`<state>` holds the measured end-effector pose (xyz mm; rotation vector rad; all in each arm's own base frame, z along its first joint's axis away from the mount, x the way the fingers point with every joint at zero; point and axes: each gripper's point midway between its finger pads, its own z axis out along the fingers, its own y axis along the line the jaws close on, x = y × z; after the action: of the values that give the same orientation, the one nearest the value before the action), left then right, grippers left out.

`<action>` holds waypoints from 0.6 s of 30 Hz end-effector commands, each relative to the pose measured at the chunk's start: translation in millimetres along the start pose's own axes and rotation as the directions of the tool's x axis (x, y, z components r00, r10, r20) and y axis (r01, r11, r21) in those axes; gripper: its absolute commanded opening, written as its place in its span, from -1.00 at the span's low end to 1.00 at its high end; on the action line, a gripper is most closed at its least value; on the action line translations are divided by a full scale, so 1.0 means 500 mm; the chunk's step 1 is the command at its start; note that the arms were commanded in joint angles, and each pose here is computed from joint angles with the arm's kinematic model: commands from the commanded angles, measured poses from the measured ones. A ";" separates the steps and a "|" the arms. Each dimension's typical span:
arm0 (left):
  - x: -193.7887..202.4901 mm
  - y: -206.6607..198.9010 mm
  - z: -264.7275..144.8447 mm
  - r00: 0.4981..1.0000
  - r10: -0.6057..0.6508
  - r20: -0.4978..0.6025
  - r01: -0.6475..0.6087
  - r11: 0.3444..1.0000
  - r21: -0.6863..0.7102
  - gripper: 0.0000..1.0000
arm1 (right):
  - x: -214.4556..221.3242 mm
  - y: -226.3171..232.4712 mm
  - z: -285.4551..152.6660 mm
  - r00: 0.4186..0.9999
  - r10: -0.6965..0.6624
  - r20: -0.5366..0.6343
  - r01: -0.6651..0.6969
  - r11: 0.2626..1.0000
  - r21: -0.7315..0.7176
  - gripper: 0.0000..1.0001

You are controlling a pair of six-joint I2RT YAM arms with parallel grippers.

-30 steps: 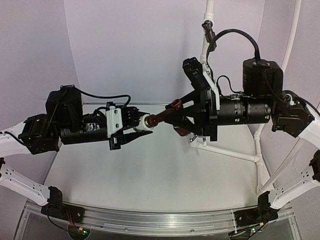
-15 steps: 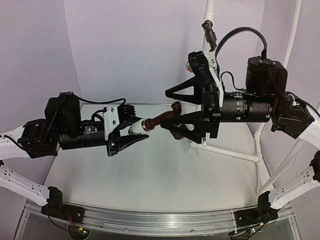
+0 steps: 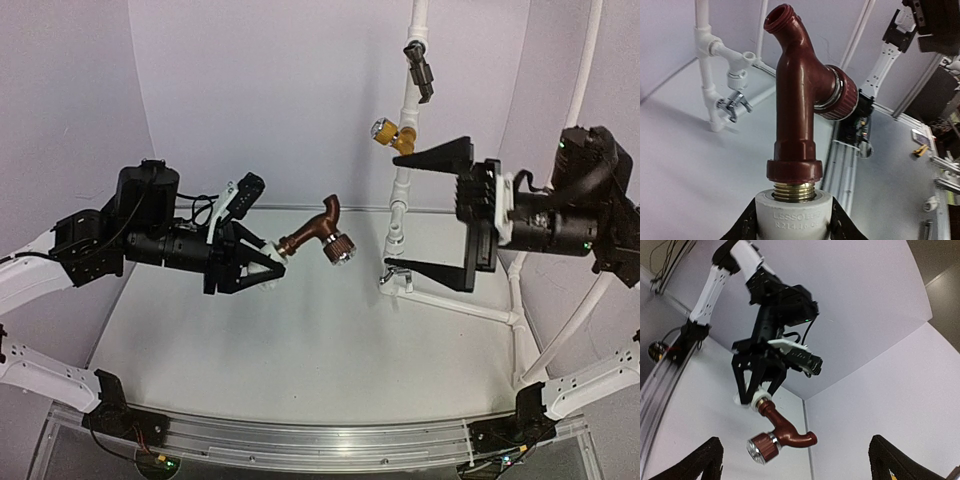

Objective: Install the water faucets

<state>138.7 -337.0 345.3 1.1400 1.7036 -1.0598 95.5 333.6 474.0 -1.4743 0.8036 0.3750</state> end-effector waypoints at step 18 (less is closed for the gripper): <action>-0.065 -0.174 -0.021 0.939 -0.253 -0.232 0.343 0.723 0.599 -0.99 | 0.089 0.127 0.026 0.862 -0.507 -0.029 0.496 0.852 -0.166 0.96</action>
<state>77.4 -363.9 346.6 1.3208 1.9247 -1.7997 87.1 331.6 396.5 -1.7945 0.4525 0.0107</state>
